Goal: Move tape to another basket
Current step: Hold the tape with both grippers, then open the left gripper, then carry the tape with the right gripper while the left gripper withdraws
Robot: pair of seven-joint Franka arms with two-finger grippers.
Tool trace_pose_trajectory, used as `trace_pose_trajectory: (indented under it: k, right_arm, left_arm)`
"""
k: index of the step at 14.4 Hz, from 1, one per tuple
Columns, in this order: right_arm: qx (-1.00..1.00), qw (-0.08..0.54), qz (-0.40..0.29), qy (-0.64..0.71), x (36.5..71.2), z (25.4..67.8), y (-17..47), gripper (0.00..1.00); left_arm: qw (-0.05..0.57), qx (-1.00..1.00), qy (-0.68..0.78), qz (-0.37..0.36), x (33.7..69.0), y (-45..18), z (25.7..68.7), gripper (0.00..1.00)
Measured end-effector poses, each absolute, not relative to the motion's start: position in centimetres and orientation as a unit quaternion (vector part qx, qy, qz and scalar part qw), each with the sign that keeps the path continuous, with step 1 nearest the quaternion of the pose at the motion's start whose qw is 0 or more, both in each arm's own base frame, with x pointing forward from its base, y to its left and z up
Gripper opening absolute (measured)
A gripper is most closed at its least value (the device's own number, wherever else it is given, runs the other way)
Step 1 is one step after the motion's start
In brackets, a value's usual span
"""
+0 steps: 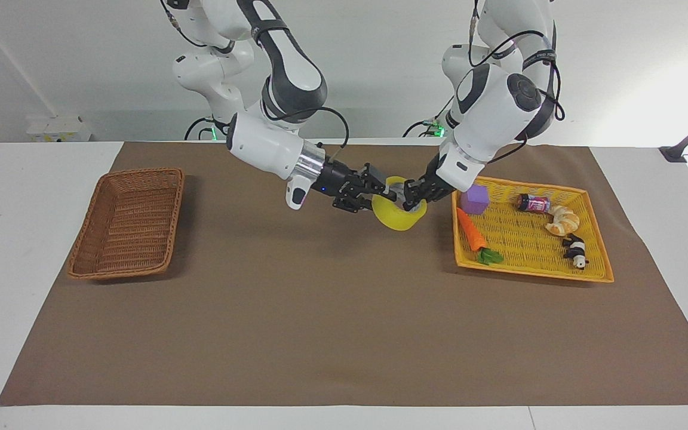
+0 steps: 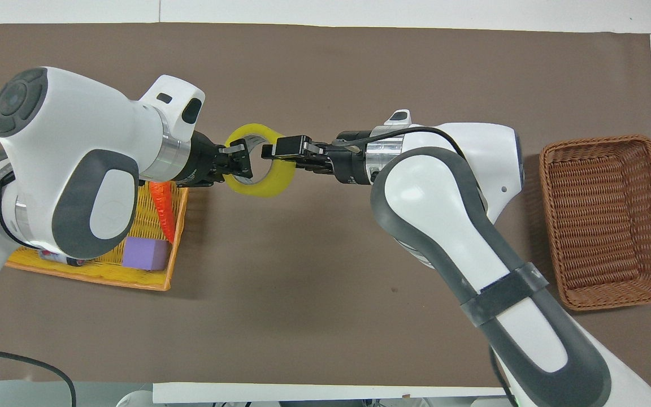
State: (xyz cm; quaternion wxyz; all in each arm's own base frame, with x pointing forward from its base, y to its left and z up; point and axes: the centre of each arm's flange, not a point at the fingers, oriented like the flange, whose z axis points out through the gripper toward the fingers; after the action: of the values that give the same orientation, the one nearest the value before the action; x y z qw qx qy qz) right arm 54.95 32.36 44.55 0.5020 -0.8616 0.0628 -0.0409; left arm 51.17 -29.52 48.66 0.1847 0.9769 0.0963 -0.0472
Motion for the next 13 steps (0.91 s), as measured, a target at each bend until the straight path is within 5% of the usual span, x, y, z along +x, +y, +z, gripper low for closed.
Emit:
trace_pose_trajectory:
  k: [3,9,13]
  right_arm:
    - [-0.862,0.502,-0.041,0.064,55.0,44.5,32.3,0.54]
    - [-0.862,0.501,-0.041,0.065,55.0,44.4,32.2,0.54]
    - [-0.862,0.501,-0.041,0.065,55.0,44.4,32.2,0.54]
  left_arm:
    - [0.185,0.977,0.096,-0.046,51.2,-29.6,48.7,0.28]
    - [0.208,0.972,0.105,-0.010,52.5,-28.7,53.1,0.95]
    - [0.208,0.971,0.120,0.009,54.3,-22.4,56.9,1.00]
